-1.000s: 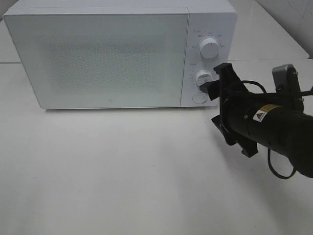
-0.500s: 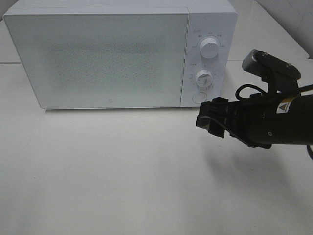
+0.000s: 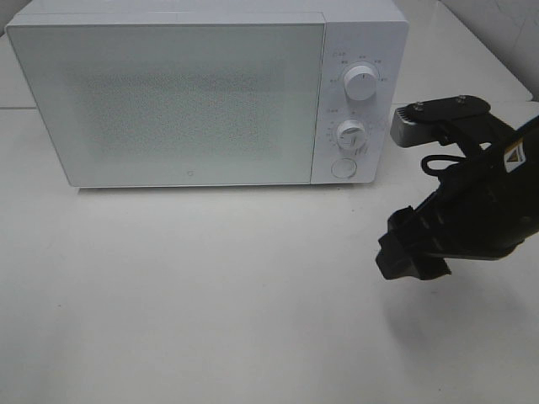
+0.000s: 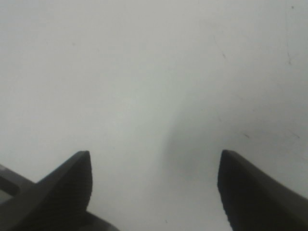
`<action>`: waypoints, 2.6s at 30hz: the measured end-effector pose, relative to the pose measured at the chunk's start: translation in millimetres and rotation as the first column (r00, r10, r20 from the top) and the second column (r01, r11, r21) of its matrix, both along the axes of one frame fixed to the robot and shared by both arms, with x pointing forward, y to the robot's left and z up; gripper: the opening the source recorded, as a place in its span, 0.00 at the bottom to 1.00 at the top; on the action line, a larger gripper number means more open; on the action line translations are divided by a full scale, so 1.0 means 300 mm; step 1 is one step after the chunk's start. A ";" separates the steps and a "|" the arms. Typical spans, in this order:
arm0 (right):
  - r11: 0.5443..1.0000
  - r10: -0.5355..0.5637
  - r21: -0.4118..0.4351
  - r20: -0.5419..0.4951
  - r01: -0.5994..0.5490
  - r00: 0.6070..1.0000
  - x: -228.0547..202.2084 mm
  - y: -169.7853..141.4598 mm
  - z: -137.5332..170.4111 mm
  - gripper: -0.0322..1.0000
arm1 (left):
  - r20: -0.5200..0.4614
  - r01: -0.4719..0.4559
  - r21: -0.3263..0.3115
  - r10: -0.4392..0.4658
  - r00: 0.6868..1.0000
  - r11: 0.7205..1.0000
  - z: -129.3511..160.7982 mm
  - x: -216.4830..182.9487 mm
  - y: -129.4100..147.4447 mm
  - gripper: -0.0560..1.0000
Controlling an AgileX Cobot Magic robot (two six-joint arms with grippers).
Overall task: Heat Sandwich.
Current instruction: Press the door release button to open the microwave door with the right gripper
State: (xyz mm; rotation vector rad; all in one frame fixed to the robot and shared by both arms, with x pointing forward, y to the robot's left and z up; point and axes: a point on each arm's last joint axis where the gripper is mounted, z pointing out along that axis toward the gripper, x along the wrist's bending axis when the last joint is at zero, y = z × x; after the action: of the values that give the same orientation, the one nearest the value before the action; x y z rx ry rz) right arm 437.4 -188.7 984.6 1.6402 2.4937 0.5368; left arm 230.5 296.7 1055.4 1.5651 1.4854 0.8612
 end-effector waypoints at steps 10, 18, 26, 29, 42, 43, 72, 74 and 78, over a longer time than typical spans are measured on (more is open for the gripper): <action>0.997 0.042 -0.065 -0.083 -0.048 0.996 -0.095 -0.051 0.099 0.73 | 0.000 0.000 0.000 0.000 1.000 1.000 0.000 0.000 0.000 0.98; 0.998 0.059 -0.037 -0.030 -0.060 0.998 -0.234 -0.120 0.220 0.73 | 0.000 0.000 0.000 0.000 1.000 1.000 0.000 0.000 0.000 0.98; 0.994 0.051 0.078 0.233 -0.071 0.971 -0.437 -0.223 0.348 0.73 | 0.000 0.000 0.000 0.000 1.000 1.000 0.000 0.000 0.000 0.98; 0.992 0.036 0.105 0.299 -0.070 0.954 -0.507 -0.261 0.348 0.73 | 0.000 0.000 0.000 0.000 1.000 1.000 0.000 0.000 0.000 0.98; 0.973 -0.221 0.171 0.463 0.158 0.858 -0.663 -0.343 0.239 0.73 | 0.000 0.000 0.000 0.000 1.000 1.000 0.000 0.000 0.000 0.98; 0.966 -0.251 0.178 0.479 0.187 0.841 -0.673 -0.345 0.228 0.73 | 0.000 0.000 0.000 0.000 1.000 1.000 0.000 0.000 0.000 0.98; 0.919 -0.395 0.238 0.593 0.316 0.702 -0.687 -0.344 0.211 0.73 | 0.000 0.000 0.000 0.000 1.000 1.000 0.000 0.000 0.000 0.98; 0.918 -0.397 0.250 0.588 0.308 0.705 -0.687 -0.340 0.212 0.73 | 0.000 0.000 0.000 0.000 1.000 1.000 0.000 0.000 0.000 0.98; 0.916 -0.401 0.271 0.613 0.296 0.681 -0.684 -0.338 0.230 0.73 | 0.000 0.000 0.000 0.000 1.000 1.000 0.000 0.000 0.000 0.98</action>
State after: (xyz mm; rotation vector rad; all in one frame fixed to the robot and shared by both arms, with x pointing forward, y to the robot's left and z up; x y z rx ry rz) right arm 232.2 -290.1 1053.5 1.5477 1.6076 1.0513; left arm 230.5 296.7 1055.4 1.5651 1.4854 0.8612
